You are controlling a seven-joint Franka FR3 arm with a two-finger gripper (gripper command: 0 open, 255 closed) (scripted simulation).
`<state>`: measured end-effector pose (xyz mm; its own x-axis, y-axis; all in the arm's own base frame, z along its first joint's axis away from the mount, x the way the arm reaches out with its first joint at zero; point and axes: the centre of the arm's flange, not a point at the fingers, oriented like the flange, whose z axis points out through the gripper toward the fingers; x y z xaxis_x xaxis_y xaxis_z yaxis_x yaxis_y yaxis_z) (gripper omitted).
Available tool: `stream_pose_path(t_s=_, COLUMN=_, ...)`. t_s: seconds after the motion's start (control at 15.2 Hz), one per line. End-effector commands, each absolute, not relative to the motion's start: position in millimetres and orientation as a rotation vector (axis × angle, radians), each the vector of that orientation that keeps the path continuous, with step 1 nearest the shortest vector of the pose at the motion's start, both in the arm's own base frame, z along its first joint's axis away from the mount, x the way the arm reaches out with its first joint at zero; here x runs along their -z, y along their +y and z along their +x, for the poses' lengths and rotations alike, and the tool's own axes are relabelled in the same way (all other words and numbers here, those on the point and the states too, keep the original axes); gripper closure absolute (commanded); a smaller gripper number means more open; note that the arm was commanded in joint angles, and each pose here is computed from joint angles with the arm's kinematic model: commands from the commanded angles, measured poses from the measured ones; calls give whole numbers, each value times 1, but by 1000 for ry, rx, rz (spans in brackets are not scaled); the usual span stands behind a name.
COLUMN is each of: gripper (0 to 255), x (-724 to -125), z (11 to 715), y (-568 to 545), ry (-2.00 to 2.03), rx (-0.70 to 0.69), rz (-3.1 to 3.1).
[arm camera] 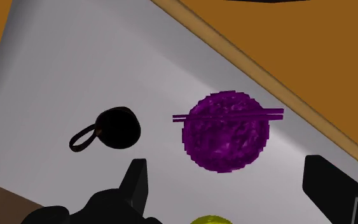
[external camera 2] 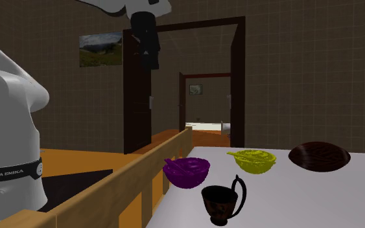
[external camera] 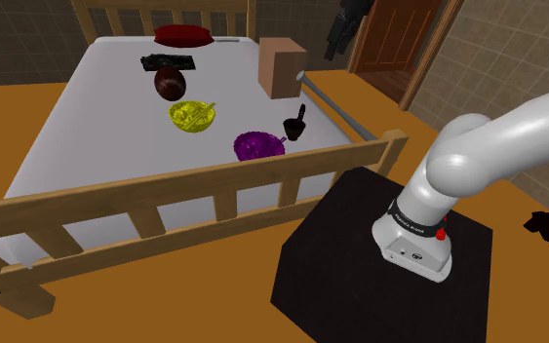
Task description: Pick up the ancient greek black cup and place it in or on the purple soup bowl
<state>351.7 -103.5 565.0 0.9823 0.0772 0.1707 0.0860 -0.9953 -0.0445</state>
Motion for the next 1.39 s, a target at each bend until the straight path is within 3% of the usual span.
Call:
stream_pose_path(t_s=0.0, gripper=0, x=-543, z=363, y=-120, ry=-134, rx=260, rz=-3069)
stream_pose_path(t_s=1.32, gripper=0, x=-348, z=473, y=-276, ry=-196, rx=218, rz=-2992)
